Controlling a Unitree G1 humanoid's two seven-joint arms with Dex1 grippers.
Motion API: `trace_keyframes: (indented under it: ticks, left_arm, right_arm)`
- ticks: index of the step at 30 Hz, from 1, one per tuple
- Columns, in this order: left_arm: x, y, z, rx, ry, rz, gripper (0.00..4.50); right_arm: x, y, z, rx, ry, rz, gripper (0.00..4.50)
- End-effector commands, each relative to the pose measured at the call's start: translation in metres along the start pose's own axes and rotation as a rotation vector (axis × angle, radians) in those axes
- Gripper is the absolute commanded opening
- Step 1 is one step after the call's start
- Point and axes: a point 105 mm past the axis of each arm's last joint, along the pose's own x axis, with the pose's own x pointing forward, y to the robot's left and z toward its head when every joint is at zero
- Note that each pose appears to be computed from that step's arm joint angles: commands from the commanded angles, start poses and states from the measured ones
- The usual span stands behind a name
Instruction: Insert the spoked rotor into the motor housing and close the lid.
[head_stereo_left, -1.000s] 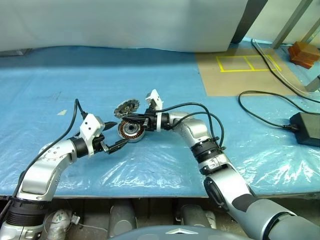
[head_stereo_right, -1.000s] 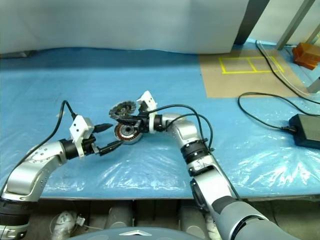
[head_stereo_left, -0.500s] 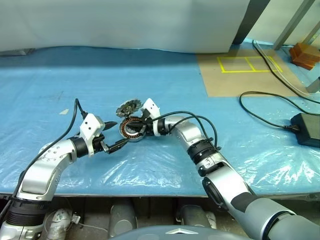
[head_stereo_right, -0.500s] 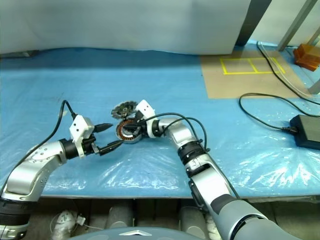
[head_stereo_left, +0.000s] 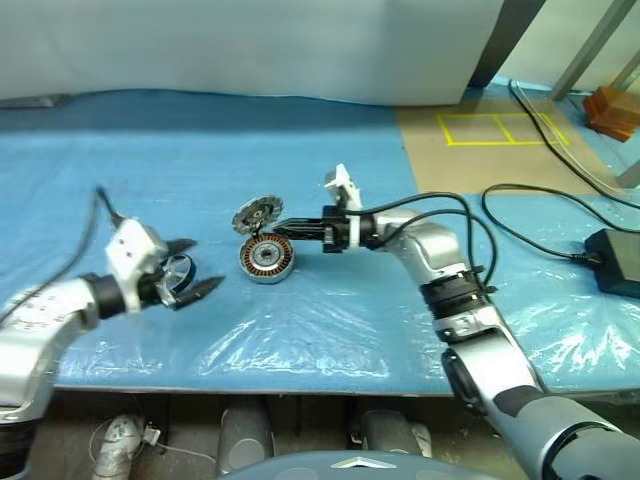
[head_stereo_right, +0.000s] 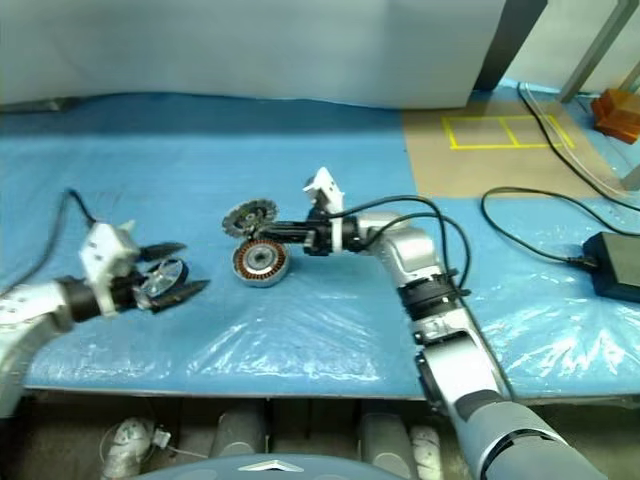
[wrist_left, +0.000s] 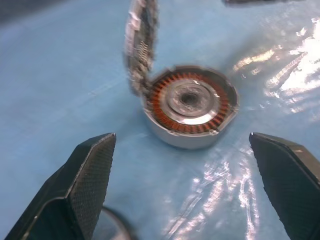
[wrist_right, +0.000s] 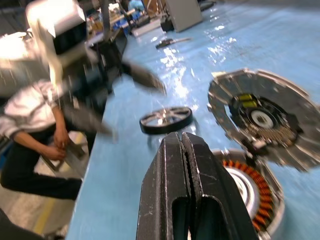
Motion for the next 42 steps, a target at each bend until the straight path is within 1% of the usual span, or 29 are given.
trace_keyframes:
  ticks: [1,2,4,6,9,11,13,17,23,25,29,32,42]
  left_arm:
    - [-0.028,0.024,0.011,0.011,-0.013,0.115,4.50]
    - [-0.035,0.034,0.003,-0.001,0.016,0.163,4.50]
    - [-0.048,0.053,-0.020,-0.025,0.115,0.255,4.50]
    - [-0.054,0.061,-0.030,-0.029,0.161,0.271,4.50]
    - [-0.056,0.071,-0.026,0.023,0.195,0.223,4.50]
    - [-0.051,0.076,-0.021,0.023,0.194,0.176,4.50]
    - [-0.045,0.078,-0.022,0.021,0.210,0.126,4.50]
    - [-0.032,0.077,-0.038,0.010,0.280,0.020,4.50]
    - [-0.011,0.069,-0.044,-0.022,0.282,-0.081,4.50]
    - [-0.005,0.070,-0.047,-0.027,0.286,-0.077,4.50]
    - [0.002,0.064,-0.055,-0.047,0.299,-0.114,4.50]
    - [0.003,0.057,-0.062,-0.054,0.328,-0.154,4.50]
    - [0.014,0.048,-0.076,-0.066,0.354,-0.179,4.50]
  right_arm:
    - [-0.005,0.001,0.004,-0.051,-0.001,-0.018,0.02]
    - [-0.008,-0.003,0.003,-0.050,0.001,-0.042,0.02]
    - [-0.011,-0.009,-0.001,-0.043,0.003,-0.083,0.02]
    - [-0.011,-0.010,-0.002,-0.041,0.005,-0.097,0.02]
    - [-0.009,-0.010,-0.010,-0.046,0.031,-0.106,0.02]
    - [-0.009,-0.012,-0.013,-0.055,0.044,-0.112,0.02]
    - [-0.009,-0.015,-0.013,-0.056,0.044,-0.125,0.02]
    - [-0.010,-0.023,-0.013,-0.035,0.036,-0.176,0.02]
    - [-0.016,-0.026,-0.016,-0.036,0.031,-0.220,0.02]
    - [-0.018,-0.024,-0.016,-0.032,0.025,-0.215,0.02]
    - [-0.021,-0.004,-0.008,-0.040,-0.004,-0.124,0.02]
    - [-0.023,0.008,0.000,-0.083,-0.015,-0.073,0.02]
    - [-0.028,0.020,-0.008,-0.158,0.056,0.020,0.02]
